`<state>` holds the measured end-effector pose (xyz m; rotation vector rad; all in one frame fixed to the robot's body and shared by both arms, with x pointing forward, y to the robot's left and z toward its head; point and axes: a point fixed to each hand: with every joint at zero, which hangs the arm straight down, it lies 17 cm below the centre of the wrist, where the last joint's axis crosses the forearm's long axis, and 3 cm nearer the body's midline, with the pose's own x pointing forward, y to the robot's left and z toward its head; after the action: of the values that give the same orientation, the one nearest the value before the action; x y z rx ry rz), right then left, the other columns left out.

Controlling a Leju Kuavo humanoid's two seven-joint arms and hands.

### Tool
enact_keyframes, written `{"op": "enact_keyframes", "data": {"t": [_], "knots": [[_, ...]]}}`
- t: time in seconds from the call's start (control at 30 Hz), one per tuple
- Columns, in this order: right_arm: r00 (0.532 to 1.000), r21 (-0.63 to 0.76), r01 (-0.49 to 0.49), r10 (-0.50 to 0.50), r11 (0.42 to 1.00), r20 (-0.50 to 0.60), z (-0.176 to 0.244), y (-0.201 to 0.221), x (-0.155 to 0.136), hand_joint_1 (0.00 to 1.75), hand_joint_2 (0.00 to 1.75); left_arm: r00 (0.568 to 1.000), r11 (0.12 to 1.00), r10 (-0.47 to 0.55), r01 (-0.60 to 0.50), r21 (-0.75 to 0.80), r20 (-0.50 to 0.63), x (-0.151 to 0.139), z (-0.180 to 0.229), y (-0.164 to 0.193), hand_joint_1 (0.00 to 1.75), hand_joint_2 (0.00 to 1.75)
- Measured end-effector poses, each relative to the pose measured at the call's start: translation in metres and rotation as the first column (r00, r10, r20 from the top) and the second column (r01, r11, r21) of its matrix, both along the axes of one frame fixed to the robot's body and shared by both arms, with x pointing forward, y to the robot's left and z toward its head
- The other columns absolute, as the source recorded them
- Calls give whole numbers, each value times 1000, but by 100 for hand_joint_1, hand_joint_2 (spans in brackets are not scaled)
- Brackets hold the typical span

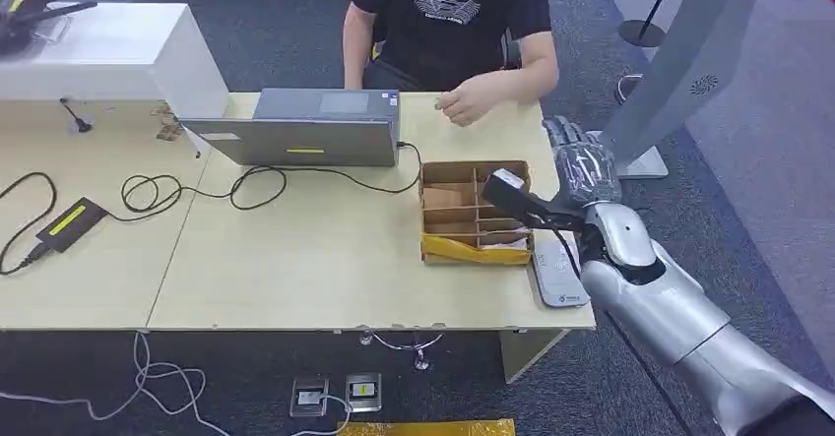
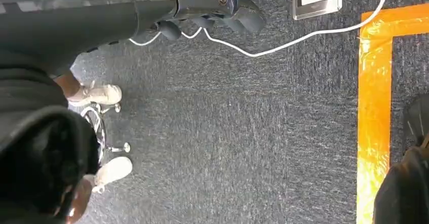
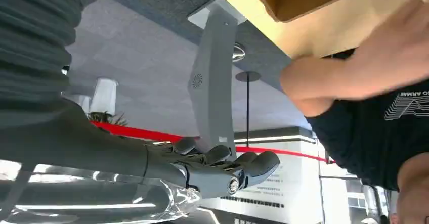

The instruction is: Pass the card to the sensor for recognition and then transmit it.

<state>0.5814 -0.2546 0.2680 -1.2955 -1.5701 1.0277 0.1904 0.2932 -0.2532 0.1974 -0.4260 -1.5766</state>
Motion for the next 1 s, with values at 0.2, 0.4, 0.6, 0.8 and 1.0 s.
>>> {"op": "enact_keyframes", "data": {"t": [0.2, 0.4, 0.6, 0.8, 1.0], "knots": [[1000, -3, 19, -19, 1000, -14, -3, -4, 0, 0, 175, 1000, 1000, -14, 14, 4, 1, 0, 0, 0, 0, 0], [997, -23, 56, -57, 998, -50, -10, -15, -9, 0, 175, 1000, 1000, -19, 19, 12, 3, -1, -1, 2, 0, 0], [992, -67, 49, -56, 997, -111, -18, -13, -25, 0, 175, 1000, 1000, -4, 5, 23, -4, -14, -4, 10, 0, 0], [994, -49, 0, -6, 999, -112, -12, 0, -36, 0, 175, 1000, 999, 3, -3, 33, -4, -29, -8, 19, 0, 0], [995, -35, -25, 21, 999, -95, -7, 6, -46, 0, 175, 1000, 999, -16, 17, 44, -19, -38, -11, 23, 0, 0]]}}
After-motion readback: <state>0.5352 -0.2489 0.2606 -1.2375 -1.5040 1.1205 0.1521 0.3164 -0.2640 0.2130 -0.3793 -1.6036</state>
